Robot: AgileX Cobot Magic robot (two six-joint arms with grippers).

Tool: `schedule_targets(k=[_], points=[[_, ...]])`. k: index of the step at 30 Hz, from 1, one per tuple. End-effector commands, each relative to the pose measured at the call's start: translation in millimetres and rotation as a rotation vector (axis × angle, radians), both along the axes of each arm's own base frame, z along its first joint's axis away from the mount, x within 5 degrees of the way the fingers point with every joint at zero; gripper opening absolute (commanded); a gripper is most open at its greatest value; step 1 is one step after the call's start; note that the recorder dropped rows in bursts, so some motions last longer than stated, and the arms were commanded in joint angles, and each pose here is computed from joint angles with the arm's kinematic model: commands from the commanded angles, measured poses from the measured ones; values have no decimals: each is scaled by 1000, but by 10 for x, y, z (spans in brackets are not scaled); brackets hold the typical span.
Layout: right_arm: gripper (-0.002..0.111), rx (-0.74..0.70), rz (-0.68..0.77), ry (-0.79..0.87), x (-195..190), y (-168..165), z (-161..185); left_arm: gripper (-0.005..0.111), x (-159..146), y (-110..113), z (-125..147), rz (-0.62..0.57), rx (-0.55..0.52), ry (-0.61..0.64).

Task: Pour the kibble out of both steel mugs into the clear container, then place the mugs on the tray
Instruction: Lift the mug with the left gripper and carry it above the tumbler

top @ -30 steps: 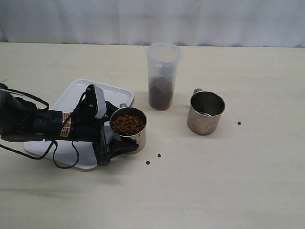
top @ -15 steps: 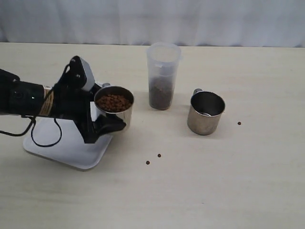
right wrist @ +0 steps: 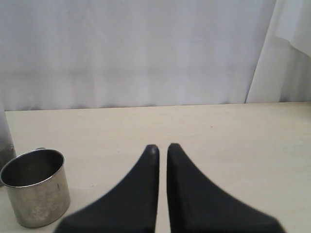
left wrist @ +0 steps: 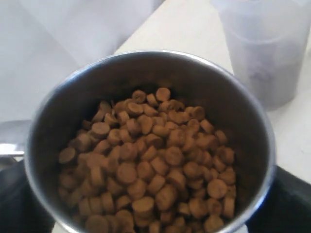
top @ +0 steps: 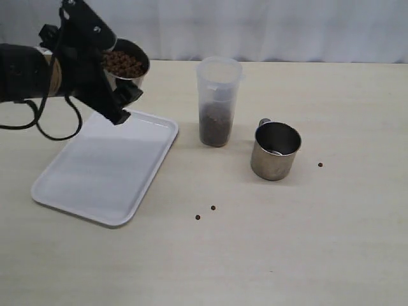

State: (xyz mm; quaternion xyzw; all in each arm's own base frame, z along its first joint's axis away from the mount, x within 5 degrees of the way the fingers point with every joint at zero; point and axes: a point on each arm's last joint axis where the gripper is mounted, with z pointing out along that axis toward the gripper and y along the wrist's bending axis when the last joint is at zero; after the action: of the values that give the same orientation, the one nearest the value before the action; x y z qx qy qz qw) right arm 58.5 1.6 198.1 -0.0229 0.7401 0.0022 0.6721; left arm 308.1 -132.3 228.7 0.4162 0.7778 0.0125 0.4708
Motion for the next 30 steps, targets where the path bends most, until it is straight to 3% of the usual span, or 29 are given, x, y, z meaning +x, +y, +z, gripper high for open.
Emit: schedule_targets(k=[1,7,19,30], points=[[5,-3,2,4,2,1,-9,0,129,-276,232,28,50,-78],[5,-3,2,4,2,1,-9,0,311,-573,267,88,178,-132],[5,-3,2,4,2,1,-9,0,579,-1097,177,36,356,-256],[5,-3,2,4,2,1,-9,0,495,-1285,117,6,517,-355]])
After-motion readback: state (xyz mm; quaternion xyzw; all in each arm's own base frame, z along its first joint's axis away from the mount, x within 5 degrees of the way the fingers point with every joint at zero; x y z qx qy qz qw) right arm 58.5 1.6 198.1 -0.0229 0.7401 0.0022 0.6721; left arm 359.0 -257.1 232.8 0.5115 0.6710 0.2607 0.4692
